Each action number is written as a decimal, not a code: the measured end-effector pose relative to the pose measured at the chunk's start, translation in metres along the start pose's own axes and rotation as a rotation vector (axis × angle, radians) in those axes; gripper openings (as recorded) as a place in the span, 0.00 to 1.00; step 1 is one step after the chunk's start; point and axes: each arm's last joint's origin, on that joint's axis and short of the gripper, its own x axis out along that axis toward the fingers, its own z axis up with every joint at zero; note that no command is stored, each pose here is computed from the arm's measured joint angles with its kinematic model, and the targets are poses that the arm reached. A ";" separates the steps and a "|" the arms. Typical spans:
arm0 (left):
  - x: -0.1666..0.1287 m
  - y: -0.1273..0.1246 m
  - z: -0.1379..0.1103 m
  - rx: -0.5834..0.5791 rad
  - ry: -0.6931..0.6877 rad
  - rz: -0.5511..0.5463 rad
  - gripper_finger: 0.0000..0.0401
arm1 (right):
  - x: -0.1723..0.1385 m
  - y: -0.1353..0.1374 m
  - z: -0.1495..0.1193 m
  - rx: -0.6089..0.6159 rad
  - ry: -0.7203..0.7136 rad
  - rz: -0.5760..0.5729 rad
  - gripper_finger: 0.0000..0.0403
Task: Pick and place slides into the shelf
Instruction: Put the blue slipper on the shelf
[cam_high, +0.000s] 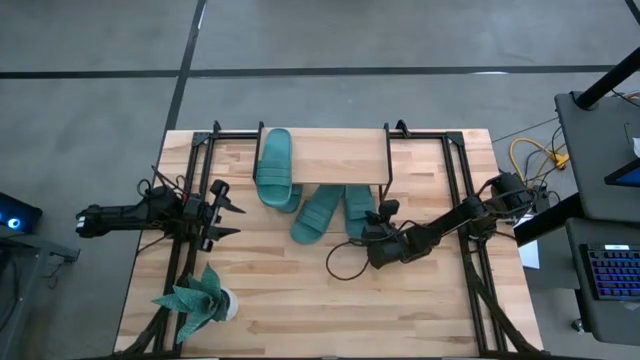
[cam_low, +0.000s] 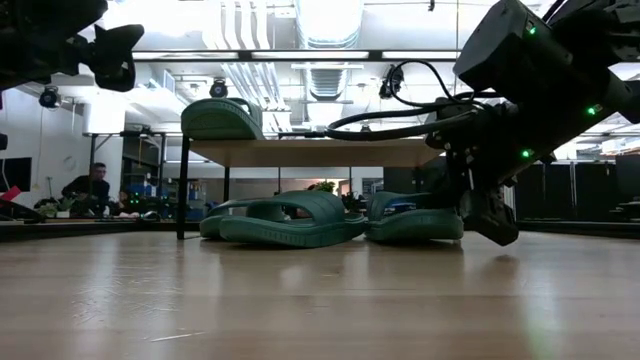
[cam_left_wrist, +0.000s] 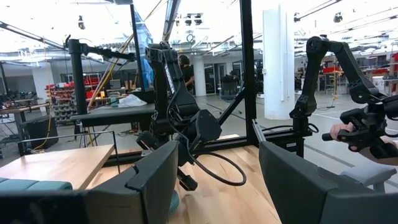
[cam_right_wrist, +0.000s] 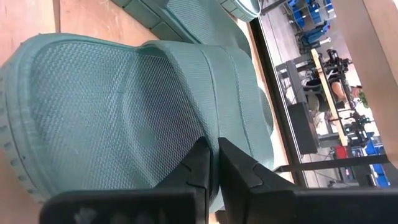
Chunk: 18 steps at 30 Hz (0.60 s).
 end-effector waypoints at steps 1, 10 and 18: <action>0.000 0.000 0.000 0.000 0.000 0.000 0.53 | -0.001 0.001 0.001 -0.001 -0.004 0.002 0.03; 0.000 0.000 0.000 0.000 -0.001 0.000 0.53 | -0.018 0.010 0.008 -0.014 -0.064 0.035 0.03; 0.000 0.000 0.000 0.000 -0.002 0.000 0.53 | -0.033 0.019 0.010 -0.038 -0.115 0.067 0.03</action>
